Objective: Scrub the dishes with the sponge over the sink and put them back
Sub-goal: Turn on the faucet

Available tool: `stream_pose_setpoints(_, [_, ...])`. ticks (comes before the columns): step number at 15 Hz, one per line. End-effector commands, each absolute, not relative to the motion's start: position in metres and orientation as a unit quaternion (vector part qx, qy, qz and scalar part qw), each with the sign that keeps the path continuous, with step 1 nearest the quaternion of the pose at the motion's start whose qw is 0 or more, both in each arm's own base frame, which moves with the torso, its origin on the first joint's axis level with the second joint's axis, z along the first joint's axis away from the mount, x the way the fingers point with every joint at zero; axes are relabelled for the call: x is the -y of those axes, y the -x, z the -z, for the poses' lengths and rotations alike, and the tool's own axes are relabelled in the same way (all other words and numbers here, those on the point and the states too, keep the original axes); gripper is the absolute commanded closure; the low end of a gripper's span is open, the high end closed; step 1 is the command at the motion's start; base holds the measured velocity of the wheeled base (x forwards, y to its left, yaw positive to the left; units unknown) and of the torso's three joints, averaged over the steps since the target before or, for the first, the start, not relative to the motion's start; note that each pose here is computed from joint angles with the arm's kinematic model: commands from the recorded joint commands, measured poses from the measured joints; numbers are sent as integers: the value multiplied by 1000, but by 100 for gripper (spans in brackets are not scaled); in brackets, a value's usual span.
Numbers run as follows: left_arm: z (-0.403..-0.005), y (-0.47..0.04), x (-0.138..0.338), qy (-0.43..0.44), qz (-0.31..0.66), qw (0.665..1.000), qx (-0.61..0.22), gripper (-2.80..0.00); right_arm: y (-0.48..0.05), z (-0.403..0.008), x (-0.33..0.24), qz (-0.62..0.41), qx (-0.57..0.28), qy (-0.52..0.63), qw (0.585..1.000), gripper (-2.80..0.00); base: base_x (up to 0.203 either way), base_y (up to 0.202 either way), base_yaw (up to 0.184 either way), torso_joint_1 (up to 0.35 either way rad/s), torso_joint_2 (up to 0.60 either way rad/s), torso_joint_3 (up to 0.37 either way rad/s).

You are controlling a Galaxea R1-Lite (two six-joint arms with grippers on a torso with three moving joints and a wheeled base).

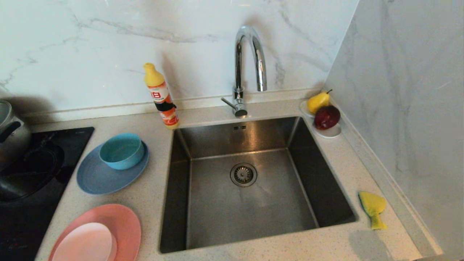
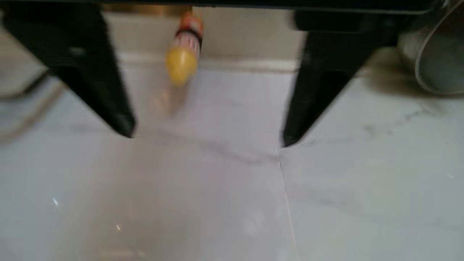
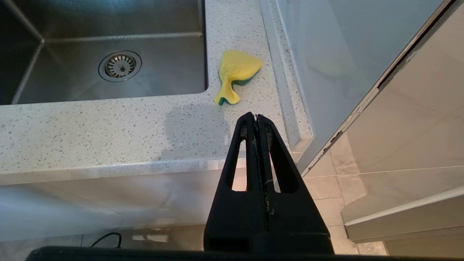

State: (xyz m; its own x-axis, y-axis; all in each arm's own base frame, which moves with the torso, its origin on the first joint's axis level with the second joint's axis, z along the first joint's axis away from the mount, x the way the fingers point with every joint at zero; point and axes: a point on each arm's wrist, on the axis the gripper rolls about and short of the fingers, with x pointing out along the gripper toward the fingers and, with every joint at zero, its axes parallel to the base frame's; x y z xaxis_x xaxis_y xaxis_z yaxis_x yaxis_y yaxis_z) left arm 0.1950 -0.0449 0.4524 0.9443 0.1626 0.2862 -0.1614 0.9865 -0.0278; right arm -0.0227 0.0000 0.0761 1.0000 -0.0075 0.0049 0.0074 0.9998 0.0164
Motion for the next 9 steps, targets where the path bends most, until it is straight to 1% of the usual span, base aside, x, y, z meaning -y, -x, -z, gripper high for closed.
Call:
stream_pose_setpoints(1, [-456, -147, 32, 7, -67, 984, 163, 0, 23, -76, 0, 4, 2, -8, 1000, 0, 0, 0, 0, 0, 0, 0])
stream_pose_setpoints(3, [-448, -129, 30, -12, -7, 992, 126, 0, 23, -76, 0, 4, 2, -8, 1000, 0, 0, 0, 0, 0, 0, 0])
stream_pose_setpoints(5, [-443, -124, 31, 20, 47, 994, 93, 0, 23, -76, 0, 4, 2, -8, 1000, 0, 0, 0, 0, 0, 0, 0])
stream_pose_setpoints(7, [-434, -129, 37, 48, 120, 990, 54, 0, 23, -76, 0, 4, 2, -8, 1000, 0, 0, 0, 0, 0, 0, 0])
stream_pose_setpoints(9, [-423, -148, 44, 73, 161, 984, 0, 0, 23, -76, 0, 4, 2, -8, 1000, 0, 0, 0, 0, 0, 0, 0])
